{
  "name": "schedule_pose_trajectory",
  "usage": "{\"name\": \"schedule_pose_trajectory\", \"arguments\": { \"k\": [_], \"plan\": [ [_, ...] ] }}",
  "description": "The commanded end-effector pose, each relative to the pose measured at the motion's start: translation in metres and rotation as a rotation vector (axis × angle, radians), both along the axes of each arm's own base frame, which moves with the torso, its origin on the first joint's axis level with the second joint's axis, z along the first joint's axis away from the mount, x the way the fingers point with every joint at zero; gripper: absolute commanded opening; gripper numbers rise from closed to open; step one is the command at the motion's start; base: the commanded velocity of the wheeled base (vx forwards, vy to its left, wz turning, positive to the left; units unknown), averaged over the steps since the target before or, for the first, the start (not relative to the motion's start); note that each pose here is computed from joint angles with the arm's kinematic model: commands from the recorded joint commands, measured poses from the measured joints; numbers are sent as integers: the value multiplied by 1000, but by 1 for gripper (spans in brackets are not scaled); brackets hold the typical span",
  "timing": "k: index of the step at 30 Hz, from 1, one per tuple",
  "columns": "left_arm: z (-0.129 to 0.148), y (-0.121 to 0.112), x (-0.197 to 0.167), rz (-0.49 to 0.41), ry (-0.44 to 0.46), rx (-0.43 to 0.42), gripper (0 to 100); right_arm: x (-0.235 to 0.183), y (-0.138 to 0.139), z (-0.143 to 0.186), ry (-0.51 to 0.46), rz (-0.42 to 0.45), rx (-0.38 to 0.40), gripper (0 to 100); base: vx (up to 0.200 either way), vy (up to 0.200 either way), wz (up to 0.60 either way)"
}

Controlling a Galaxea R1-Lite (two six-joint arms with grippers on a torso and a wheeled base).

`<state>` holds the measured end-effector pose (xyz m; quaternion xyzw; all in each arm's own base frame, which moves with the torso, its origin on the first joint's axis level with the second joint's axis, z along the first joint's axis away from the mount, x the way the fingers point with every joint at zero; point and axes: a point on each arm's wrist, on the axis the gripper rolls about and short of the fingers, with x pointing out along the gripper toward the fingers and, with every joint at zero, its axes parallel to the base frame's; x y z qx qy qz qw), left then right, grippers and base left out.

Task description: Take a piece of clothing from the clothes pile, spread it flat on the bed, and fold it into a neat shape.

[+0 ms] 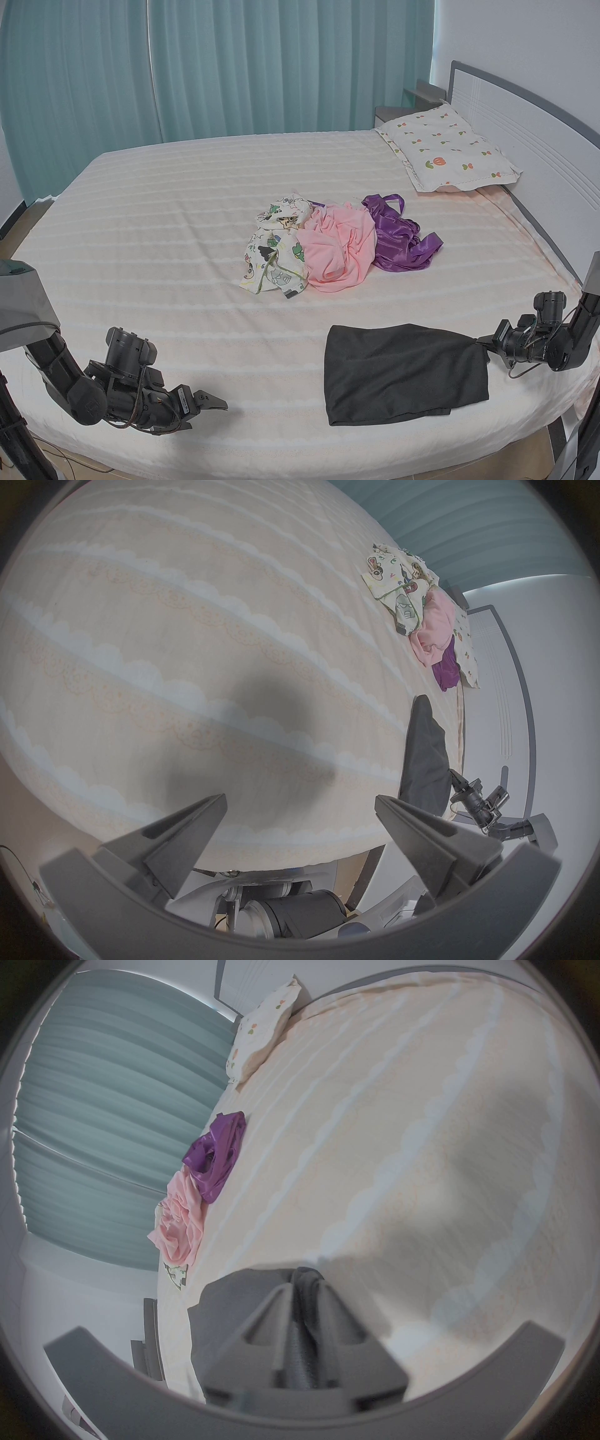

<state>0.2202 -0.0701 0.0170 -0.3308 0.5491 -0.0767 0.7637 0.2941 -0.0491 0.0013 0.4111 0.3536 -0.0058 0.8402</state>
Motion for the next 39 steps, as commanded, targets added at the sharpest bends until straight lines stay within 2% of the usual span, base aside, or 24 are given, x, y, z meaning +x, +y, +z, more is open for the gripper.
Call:
{"name": "schedule_pose_trajectory", "arguments": {
  "k": [1, 7, 12, 13, 17, 21, 23, 25, 26, 28, 31, 35, 39],
  "plan": [
    [0, 0, 0, 1, 0, 0, 100, 3, -1, 2, -30, -6, -3, 0, 0, 0, 0],
    [0, 0, 0, -1, 0, 0, 100, 3, -1, 5, -125, -21, -7, 0, 0, 0, 0],
    [0, 0, 0, 1, 0, 0, 100, 0, -1, 1, -120, -22, -16, 0, 0, 0, 0],
    [0, 0, 0, 1, 0, 0, 100, -1, -1, 1, -122, -22, -18, 100, 0, 0, 0],
    [0, 0, 0, -1, 0, 0, 100, -8, -3, 7, -156, -26, -36, 100, 0, 0, 0],
    [0, 0, 0, 1, 0, 0, 100, -21, -7, 11, -163, 6, -113, 100, 0, 0, 0],
    [0, 0, 0, 1, 2, 0, 100, -34, -3, 9, -143, 67, -171, 100, 0, 0, 0],
    [0, 0, 0, 1, 2, 0, 100, -40, 0, 8, -129, 92, -189, 100, 0, 0, 0],
    [0, 0, 0, 1, 0, 0, 100, -51, 8, 3, -91, 167, -229, 100, 0, 0, 0],
    [0, 0, 0, 1, 0, 0, 100, -59, 15, 1, -67, 221, -251, 100, 0, 0, 0],
    [0, 0, 0, 1, 0, 0, 100, -65, 18, 1, -63, 255, -228, 100, 0, 0, 0],
    [0, 0, 0, 1, 0, 0, 100, -78, 15, 4, -84, 312, -132, 100, 0, 0, 0],
    [0, 0, 0, 1, 2, 0, 100, -78, 13, 2, -79, 316, -126, 100, 0, 0, 0]
  ]
}}
